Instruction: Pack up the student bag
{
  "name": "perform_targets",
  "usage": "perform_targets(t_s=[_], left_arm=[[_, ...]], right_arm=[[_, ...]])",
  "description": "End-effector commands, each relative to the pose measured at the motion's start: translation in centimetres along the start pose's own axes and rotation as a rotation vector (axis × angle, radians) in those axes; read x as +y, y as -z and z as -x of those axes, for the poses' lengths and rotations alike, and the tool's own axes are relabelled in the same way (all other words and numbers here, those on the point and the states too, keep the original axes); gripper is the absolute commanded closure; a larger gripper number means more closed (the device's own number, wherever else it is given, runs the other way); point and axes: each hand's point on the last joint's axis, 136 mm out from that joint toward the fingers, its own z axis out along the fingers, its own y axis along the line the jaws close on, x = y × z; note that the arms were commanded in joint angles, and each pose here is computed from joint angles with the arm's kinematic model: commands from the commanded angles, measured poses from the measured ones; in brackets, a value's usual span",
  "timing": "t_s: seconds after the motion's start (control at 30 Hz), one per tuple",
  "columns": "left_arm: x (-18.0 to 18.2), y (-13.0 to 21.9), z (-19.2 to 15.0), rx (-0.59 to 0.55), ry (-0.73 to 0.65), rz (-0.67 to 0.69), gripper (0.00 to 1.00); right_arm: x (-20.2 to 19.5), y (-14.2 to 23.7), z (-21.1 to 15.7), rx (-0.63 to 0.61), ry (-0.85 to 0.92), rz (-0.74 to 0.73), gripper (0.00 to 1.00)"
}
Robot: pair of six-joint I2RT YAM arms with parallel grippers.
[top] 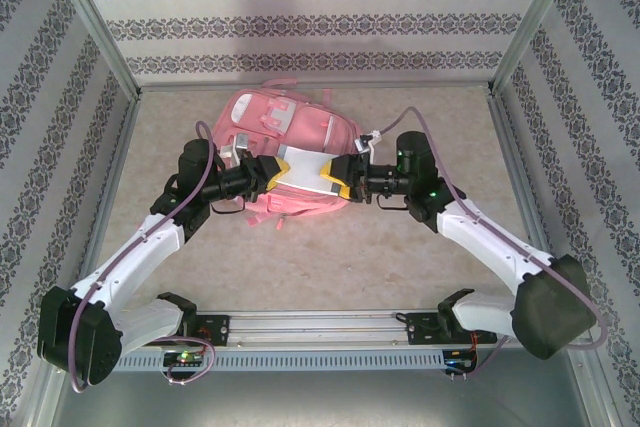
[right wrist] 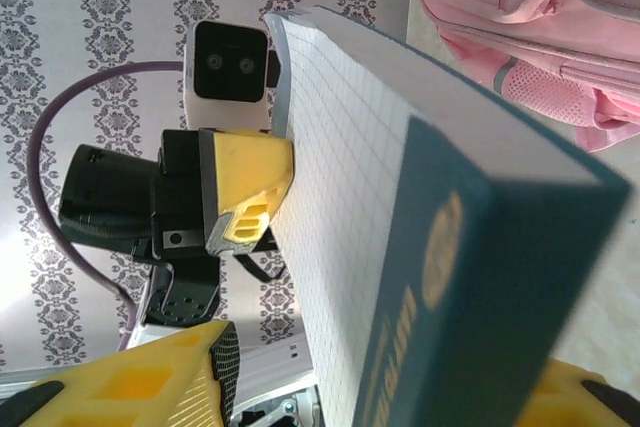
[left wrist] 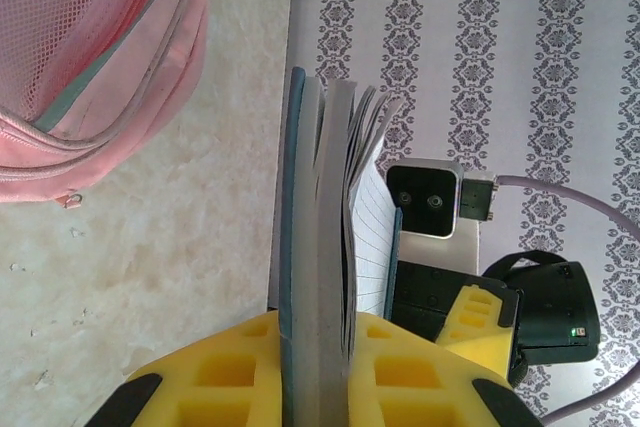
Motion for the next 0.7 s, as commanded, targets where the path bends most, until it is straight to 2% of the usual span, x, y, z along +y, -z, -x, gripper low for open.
perform_targets(t_s=[0.0, 0.13, 0.23, 0.37, 0.4, 0.43, 0.47, 0.53, 0.6, 0.67], left_arm=[[-3.2, 0.5, 0.4, -0.016, -0.052, -0.093, 1.0], [-3.2, 0.5, 0.3, -0.012, -0.056, -0.094, 1.0], [-3.1, 0.4, 0.1, -0.007, -0.056, -0.091, 1.0], [-2.5, 0.2, 0.0, 0.008, -0.059, -0.065, 1.0], [-2.2, 0.1, 0.0, 0.014, -0.064, -0.048, 0.96], [-1.8, 0.0, 0.0, 0.019, -0.069, -0.017, 0.85], [-1.2, -0.2, 0.2, 0.023, -0.081, 0.027, 0.69], [0.5, -0.3, 0.7, 0.022, -0.115, 0.153, 0.47], [2.5, -0.3, 1.5, 0.026, -0.161, 0.299, 0.38], [3.7, -0.7, 2.6, 0.039, -0.204, 0.405, 0.35]], right_arm=[[3.0, -0.7, 1.4, -0.041, 0.068, 0.07, 0.53], [2.8, -1.4, 2.4, -0.062, 0.053, 0.073, 0.6], [2.3, -1.8, 2.6, -0.064, 0.041, 0.066, 0.74], [1.3, -1.4, 3.2, -0.087, 0.028, 0.04, 0.97], [1.0, -1.0, 3.3, -0.098, 0.028, 0.028, 0.99], [0.6, -0.3, 3.6, -0.121, 0.027, 0.011, 1.0], [0.2, 0.6, 3.9, -0.154, 0.028, -0.014, 1.0], [-0.9, 2.7, 4.4, -0.218, 0.034, -0.08, 1.0], [-2.1, 4.9, 4.4, -0.27, 0.044, -0.17, 1.0], [-3.2, 7.3, 4.0, -0.301, 0.081, -0.283, 1.0]])
